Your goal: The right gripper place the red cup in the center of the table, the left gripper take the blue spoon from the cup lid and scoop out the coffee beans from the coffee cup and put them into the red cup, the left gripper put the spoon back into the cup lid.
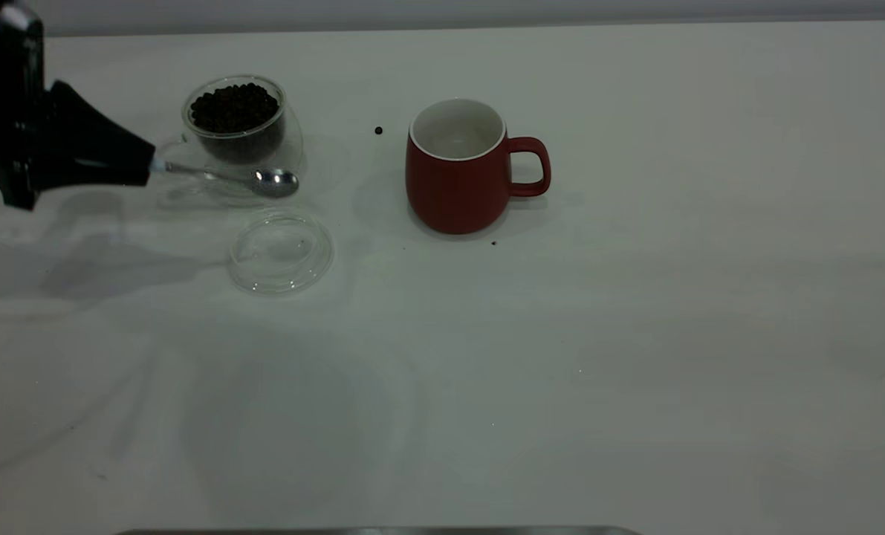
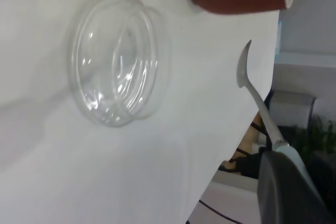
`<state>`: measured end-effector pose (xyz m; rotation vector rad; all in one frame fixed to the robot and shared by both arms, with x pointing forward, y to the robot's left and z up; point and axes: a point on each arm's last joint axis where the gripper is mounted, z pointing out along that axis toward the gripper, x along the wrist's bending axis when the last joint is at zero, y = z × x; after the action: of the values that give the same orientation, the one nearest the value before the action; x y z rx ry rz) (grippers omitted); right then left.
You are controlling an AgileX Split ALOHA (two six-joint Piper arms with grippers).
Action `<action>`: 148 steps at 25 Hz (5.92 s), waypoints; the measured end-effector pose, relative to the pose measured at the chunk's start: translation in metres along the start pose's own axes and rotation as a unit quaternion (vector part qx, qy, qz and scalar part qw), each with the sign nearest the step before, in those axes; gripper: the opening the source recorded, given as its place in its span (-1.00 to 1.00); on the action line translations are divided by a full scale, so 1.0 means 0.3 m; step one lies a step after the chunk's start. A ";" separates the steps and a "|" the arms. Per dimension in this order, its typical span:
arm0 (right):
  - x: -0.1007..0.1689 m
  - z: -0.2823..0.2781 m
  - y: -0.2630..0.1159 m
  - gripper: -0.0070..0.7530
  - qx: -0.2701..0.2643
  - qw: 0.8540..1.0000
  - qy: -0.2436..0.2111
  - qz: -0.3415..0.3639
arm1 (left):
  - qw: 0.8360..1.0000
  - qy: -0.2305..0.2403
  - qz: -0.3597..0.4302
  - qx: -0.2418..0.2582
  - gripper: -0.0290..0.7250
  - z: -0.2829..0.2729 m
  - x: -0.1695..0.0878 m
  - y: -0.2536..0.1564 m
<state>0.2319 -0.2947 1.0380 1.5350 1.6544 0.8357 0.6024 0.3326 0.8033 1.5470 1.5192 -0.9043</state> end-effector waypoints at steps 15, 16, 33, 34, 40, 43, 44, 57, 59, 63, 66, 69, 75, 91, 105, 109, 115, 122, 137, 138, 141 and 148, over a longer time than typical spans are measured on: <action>0.000 0.000 0.000 0.57 0.000 1.000 0.000 0.001 | 0.998 0.008 -0.051 -0.028 -0.63 0.093 0.163 -0.032; 0.000 0.000 0.000 0.57 0.000 1.000 0.000 0.001 | 0.998 0.010 -0.051 -0.029 -0.63 0.093 0.164 -0.031; 0.000 0.000 0.000 0.57 0.000 1.000 0.000 0.001 | 0.998 0.022 -0.049 -0.033 -0.54 0.122 0.157 -0.020; 0.000 0.000 0.000 0.57 0.000 1.000 0.000 0.001 | 0.998 0.024 -0.049 -0.033 -0.49 0.126 0.157 -0.019; 0.000 0.000 0.000 0.57 0.000 1.000 0.000 0.001 | 0.998 0.034 -0.046 -0.034 0.06 0.129 0.161 -0.017; 0.000 0.000 0.000 0.57 0.000 1.000 0.000 0.001 | 0.998 0.048 -0.029 -0.027 0.38 0.122 0.165 -0.008; 0.000 0.000 0.000 0.57 0.000 1.000 0.000 0.001 | 0.998 0.053 -0.019 -0.022 0.45 0.117 0.164 0.000; 0.000 0.000 0.000 0.57 0.000 1.000 0.000 0.000 | 0.970 0.226 0.019 0.082 0.66 -0.114 0.014 0.199; 0.000 0.000 0.000 0.57 0.000 1.000 0.000 0.000 | 0.963 0.255 0.016 0.088 0.66 -0.172 -0.048 0.229; 0.000 0.000 0.000 0.57 0.000 1.000 0.000 0.000 | 0.945 0.324 0.005 0.044 0.66 -0.285 -0.186 0.280; 0.000 0.000 0.000 0.57 0.000 1.000 0.000 0.000 | 0.934 0.356 0.011 0.015 0.66 -0.352 -0.294 0.278; 0.000 0.000 0.000 0.57 0.000 1.000 0.000 0.001 | 0.927 0.373 0.013 -0.026 0.66 -0.413 -0.415 0.266; 0.000 0.000 0.000 0.57 0.000 1.000 0.000 0.000 | 0.916 0.389 0.053 -0.079 0.66 -0.466 -0.702 0.154; 0.000 0.000 0.000 0.57 0.000 1.000 0.000 0.001 | 0.893 0.402 0.158 -0.129 0.66 -0.393 -1.041 -0.607; 0.000 0.000 0.000 0.57 0.000 1.000 0.000 0.000 | 0.853 0.453 0.234 -0.113 0.66 -0.266 -0.858 -1.015; 0.000 0.000 0.000 0.57 0.000 1.000 0.000 0.001 | 0.850 0.463 0.221 -0.118 0.66 -0.246 -0.792 -1.053; 0.000 0.000 0.000 0.57 0.000 1.000 0.000 0.001 | 0.842 0.465 0.223 -0.155 0.66 -0.248 -0.779 -1.077; 0.000 0.000 0.000 0.57 0.000 1.000 0.000 0.000 | 0.840 0.464 0.229 -0.164 0.66 -0.250 -0.781 -1.086; 0.000 0.000 0.000 0.57 0.000 1.000 0.000 0.000 | 0.808 0.452 0.290 -0.243 0.66 -0.265 -0.789 -1.179; 0.000 0.000 0.000 0.57 0.000 1.000 0.000 0.000 | 0.804 0.451 0.295 -0.251 0.66 -0.266 -0.788 -1.190; 0.000 0.000 0.000 0.57 0.000 1.000 0.000 0.000 | 0.792 0.455 0.293 -0.282 0.66 -0.272 -0.784 -1.217; 0.000 0.000 0.000 0.57 0.000 1.000 0.000 0.000 | 0.781 0.466 0.276 -0.312 0.66 -0.281 -0.777 -1.233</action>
<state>0.2319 -0.2947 1.0380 1.5356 1.6541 0.8360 0.2219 0.2992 1.0324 1.8062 1.5534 0.7876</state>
